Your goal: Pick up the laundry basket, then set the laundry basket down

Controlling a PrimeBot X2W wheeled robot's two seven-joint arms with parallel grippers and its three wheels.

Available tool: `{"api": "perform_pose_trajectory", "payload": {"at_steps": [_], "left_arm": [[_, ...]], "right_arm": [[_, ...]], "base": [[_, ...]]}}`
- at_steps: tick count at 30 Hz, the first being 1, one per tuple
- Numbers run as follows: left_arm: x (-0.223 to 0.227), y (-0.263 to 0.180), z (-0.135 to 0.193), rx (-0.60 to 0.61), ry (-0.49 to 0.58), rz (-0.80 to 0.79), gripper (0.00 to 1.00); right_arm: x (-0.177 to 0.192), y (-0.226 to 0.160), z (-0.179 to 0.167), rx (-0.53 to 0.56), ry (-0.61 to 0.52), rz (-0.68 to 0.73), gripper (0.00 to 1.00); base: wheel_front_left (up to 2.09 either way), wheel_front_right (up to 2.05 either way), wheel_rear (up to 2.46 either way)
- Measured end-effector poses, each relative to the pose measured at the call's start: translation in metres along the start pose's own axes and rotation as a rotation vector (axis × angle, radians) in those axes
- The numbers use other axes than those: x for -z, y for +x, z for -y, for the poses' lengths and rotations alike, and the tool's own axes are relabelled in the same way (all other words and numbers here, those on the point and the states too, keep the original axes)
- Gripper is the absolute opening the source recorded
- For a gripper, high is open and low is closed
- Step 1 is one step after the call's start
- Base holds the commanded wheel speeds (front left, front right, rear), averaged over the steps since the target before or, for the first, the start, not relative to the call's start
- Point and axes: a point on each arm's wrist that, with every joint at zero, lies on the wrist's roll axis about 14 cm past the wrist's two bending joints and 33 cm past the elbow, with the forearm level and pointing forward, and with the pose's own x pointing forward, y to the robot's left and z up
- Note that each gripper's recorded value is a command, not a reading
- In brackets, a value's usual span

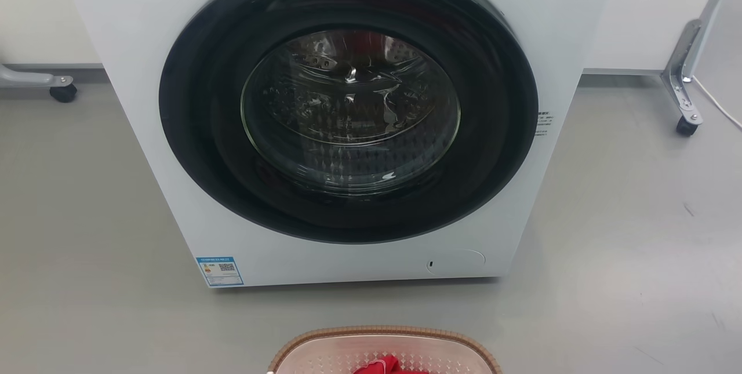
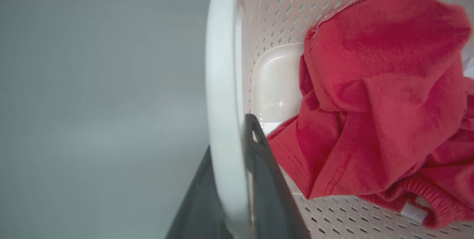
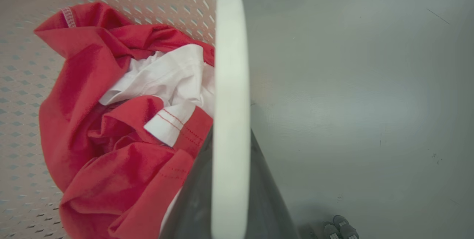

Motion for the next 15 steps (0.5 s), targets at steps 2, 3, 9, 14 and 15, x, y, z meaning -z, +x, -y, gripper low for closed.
{"api": "perform_pose_trajectory", "payload": {"at_steps": [2,3,9,14,15], "left_arm": [[0.0000,-0.0001,0.0006,0.003,0.002,0.000,0.00],[0.0005,-0.0001,0.0010,0.003,0.000,-0.002,0.00],[0.0013,-0.0002,0.0023,0.007,-0.015,-0.004,0.00],[0.0018,-0.0003,0.0024,0.008,-0.018,-0.004,0.00],[0.0020,-0.0003,0.0024,0.008,-0.017,-0.005,0.00]], "right_arm": [[-0.0009,0.0001,0.0011,0.003,0.001,0.000,0.00],[-0.0021,0.0003,0.0014,0.005,-0.002,0.001,0.00],[-0.0071,0.0015,0.0042,0.016,-0.017,0.000,0.00],[-0.0086,0.0021,0.0043,0.017,-0.020,-0.003,0.00],[-0.0082,0.0021,0.0044,0.018,-0.017,-0.005,0.00]], "base": [[0.00,0.00,0.00],[0.00,0.00,0.00],[0.00,0.00,0.00],[0.00,0.00,0.00],[0.00,0.00,0.00]]}}
